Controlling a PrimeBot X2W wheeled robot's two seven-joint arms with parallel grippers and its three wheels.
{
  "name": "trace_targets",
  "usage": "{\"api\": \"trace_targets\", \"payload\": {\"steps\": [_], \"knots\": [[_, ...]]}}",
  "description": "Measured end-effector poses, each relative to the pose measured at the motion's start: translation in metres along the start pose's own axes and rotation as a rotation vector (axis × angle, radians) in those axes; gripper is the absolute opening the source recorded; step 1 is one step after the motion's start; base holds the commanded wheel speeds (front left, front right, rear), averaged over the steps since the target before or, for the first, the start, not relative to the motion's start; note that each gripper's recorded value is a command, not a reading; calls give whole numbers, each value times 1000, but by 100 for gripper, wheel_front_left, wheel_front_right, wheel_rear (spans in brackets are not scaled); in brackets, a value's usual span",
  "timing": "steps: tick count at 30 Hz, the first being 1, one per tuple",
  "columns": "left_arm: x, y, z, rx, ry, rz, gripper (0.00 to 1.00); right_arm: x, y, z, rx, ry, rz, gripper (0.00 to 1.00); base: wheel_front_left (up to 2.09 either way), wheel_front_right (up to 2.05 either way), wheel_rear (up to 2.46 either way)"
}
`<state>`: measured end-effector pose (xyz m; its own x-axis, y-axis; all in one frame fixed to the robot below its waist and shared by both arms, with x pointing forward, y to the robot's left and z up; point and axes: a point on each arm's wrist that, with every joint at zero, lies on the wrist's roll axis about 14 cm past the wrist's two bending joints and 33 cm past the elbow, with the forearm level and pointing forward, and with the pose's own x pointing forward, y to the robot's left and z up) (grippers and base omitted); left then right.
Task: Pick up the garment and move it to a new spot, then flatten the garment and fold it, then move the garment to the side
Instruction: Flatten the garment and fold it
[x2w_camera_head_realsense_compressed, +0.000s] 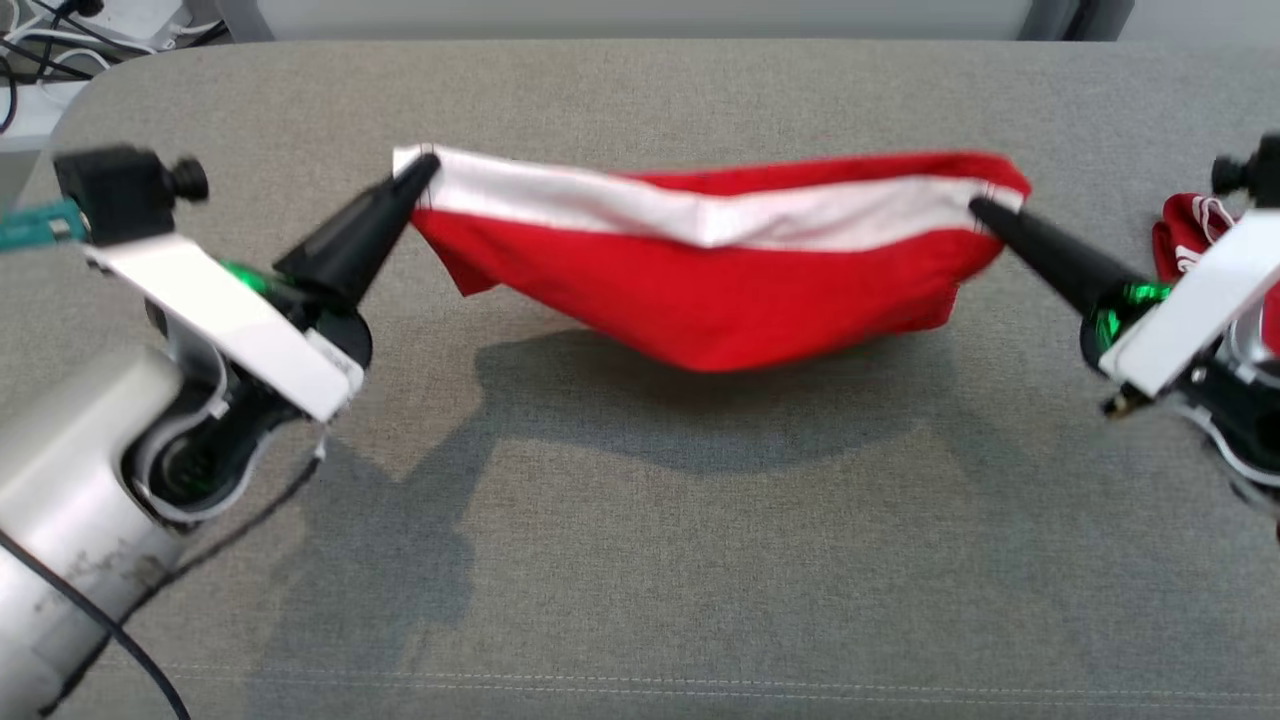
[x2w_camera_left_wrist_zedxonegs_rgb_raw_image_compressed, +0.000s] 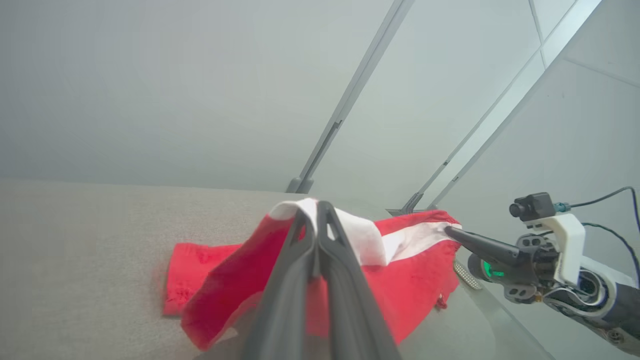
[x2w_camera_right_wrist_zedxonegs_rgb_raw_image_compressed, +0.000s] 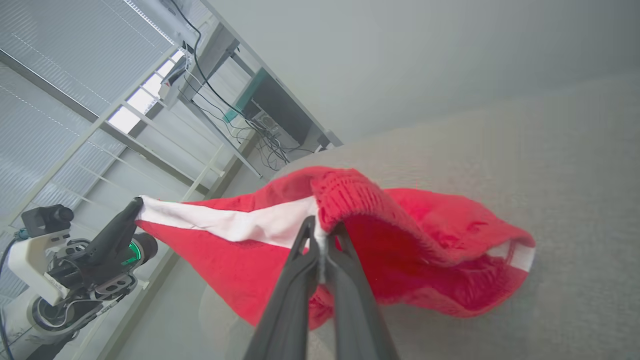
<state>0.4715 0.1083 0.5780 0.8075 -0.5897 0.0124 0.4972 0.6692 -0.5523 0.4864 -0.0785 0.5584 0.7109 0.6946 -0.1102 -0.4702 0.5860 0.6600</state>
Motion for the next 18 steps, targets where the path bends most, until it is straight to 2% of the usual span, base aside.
{"api": "trace_targets", "payload": {"steps": [2, 5, 9, 12, 15, 18], "knots": [[5, -8, 20, -7, -25, -20, 0, 5, 17, 23, 5, -51, 40, 0, 0, 0, 0], [11, -12, 56, 45, -92, -20, 0, 16, 46, 56, -13, -135, 108, 0, 0, 0, 0], [16, -21, 115, 101, -261, -21, 0, 26, 80, 98, -66, -273, 165, 0, 0, 0, 0], [18, -31, 130, 98, -315, -39, 0, 27, 92, 116, -105, -323, 172, 0, 0, 0, 0], [17, -27, 100, 71, -228, -24, 0, 30, 83, 90, -100, -210, 145, 0, 0, 0, 0], [-2, -1, 24, -50, -10, 51, 0, 20, 51, 21, -36, 43, 67, 0, 0, 0, 0]]}}
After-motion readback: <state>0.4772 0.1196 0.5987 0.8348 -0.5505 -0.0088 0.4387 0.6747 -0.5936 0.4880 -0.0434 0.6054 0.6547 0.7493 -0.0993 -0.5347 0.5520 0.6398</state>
